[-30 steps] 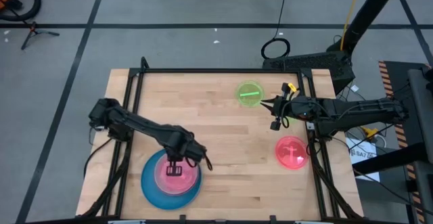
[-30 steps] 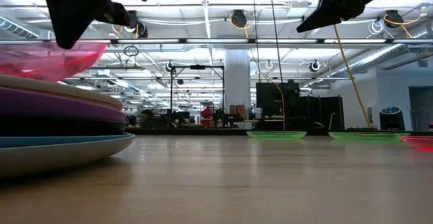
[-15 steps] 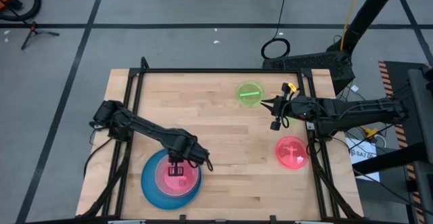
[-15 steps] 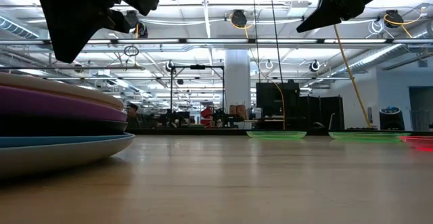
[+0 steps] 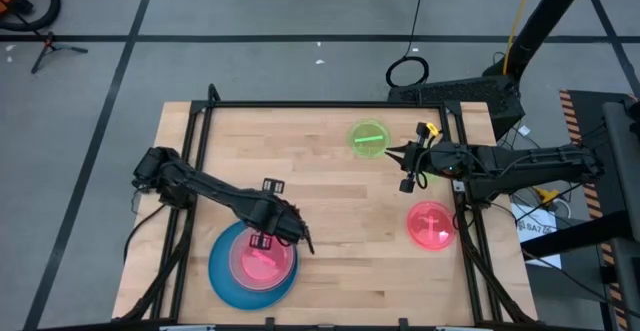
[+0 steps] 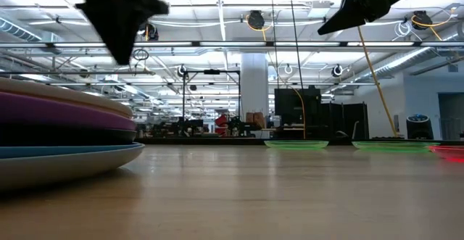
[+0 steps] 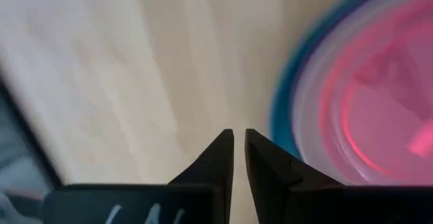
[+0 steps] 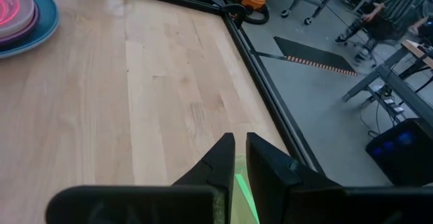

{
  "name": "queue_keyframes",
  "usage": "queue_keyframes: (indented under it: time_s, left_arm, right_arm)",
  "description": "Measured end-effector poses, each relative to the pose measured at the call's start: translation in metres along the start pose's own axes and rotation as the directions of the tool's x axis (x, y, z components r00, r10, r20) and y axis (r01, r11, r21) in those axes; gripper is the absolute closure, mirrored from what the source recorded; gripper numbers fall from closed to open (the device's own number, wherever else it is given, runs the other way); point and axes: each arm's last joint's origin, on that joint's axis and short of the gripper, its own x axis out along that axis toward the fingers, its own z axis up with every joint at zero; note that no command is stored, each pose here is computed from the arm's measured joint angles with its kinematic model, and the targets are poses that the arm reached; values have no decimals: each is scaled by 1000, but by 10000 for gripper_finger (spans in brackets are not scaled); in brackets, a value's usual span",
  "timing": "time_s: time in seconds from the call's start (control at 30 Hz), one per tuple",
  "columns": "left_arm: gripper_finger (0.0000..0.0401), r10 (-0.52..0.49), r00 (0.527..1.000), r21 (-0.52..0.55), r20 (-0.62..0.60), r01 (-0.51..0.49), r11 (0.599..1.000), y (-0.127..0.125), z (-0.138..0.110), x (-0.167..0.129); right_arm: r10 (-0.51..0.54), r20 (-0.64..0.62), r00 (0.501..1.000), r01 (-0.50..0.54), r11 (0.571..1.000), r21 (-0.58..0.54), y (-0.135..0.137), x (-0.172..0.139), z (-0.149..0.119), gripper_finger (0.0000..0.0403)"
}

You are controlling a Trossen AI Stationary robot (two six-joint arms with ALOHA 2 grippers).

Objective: Stack plastic plates
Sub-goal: Stack the top green plate on the left pink plate

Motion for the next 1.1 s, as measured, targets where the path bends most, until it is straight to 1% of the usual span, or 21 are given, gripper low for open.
queue_keyframes:
  time_s: [0.07,0.13,0.3,0.4,0.53,0.63,0.7,0.77,0.87,0.97,1.1]
  left_arm:
    - [355,43,995,13,95,-44,999,4,0,-9]
    - [355,65,980,15,190,-69,997,9,-2,-22]
    - [354,76,915,2,396,-83,997,20,-13,-53]
    - [354,77,876,-2,475,-86,996,25,-25,-61]
    - [354,104,833,-27,544,-107,994,27,-43,-56]
    - [354,142,817,-53,559,-136,989,27,-58,-42]
    - [354,161,816,-65,555,-150,986,27,-68,-32]
    - [354,197,806,-90,558,-176,980,29,-77,-25]
    - [354,269,779,-133,566,-235,963,33,-92,-18]
    - [354,337,719,-206,608,-267,941,40,-105,-19]
    - [354,397,624,-297,674,-263,918,51,-122,-26]
  right_arm:
    - [0,0,1000,0,1000,1,0,0,0,371]
    - [-3,3,1000,3,1000,14,0,0,0,371]
    - [-16,54,998,13,998,60,-1,0,6,371]
    - [-26,92,995,17,995,97,-1,2,10,371]
    - [-33,115,993,20,993,112,1,7,14,371]
    - [-34,118,992,21,993,114,3,13,16,371]
    - [-42,134,990,25,992,124,5,18,19,371]
    - [-53,149,987,32,990,137,5,23,21,371]
    - [-78,174,982,48,985,167,5,32,25,371]
    - [-97,170,981,62,978,201,5,42,25,371]
    - [-120,112,986,87,960,267,2,58,22,371]
